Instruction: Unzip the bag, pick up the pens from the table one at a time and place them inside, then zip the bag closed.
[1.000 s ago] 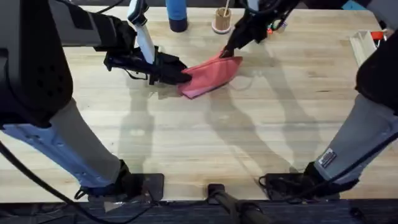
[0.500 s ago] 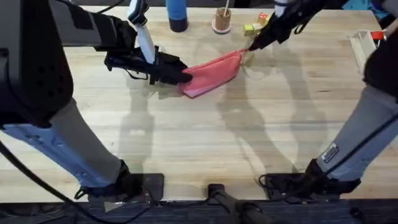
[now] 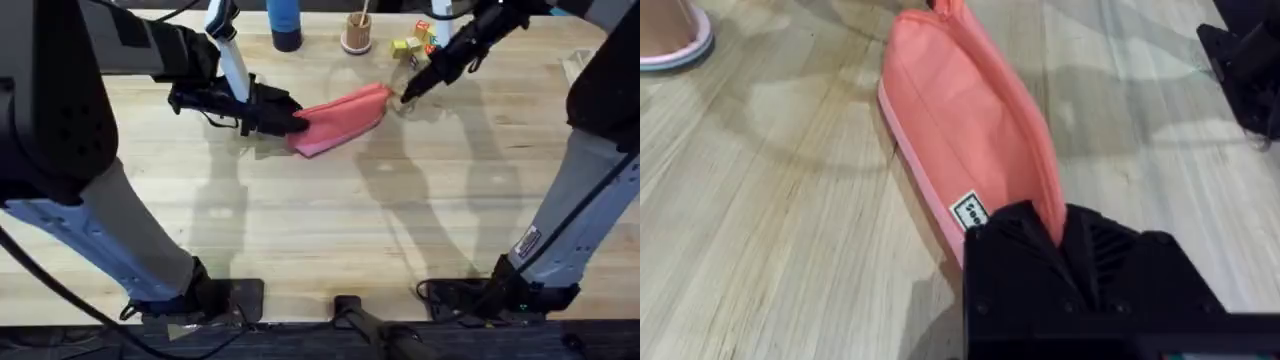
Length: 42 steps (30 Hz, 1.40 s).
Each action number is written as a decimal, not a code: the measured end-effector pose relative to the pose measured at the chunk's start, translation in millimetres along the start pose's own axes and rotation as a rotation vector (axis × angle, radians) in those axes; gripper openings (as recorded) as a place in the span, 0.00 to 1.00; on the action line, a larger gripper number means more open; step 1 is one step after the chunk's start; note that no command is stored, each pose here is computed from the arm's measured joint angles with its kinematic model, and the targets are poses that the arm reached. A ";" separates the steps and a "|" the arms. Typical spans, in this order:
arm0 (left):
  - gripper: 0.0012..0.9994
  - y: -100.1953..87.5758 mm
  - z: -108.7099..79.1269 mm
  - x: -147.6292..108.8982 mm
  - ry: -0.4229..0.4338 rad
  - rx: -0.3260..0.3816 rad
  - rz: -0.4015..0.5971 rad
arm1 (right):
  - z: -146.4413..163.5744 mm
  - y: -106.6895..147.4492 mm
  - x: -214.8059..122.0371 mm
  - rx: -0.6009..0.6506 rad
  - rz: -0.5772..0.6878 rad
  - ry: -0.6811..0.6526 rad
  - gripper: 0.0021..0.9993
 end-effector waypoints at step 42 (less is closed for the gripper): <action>1.00 6.4 -1.5 -1.4 -0.008 -0.047 0.052 | 128.8 -54.9 -162.1 -0.318 -0.083 0.250 1.00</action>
Point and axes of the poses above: each hand's point on the last joint's axis, 136 mm out from that joint toward the fingers, its own x axis out along the fingers, its own z axis along the line the jaws close on, y = z × x, the point moved 1 cm from there along -x, back along the fingers, and after that the axes turned 14 degrees about -x, right-handed, at the moved point
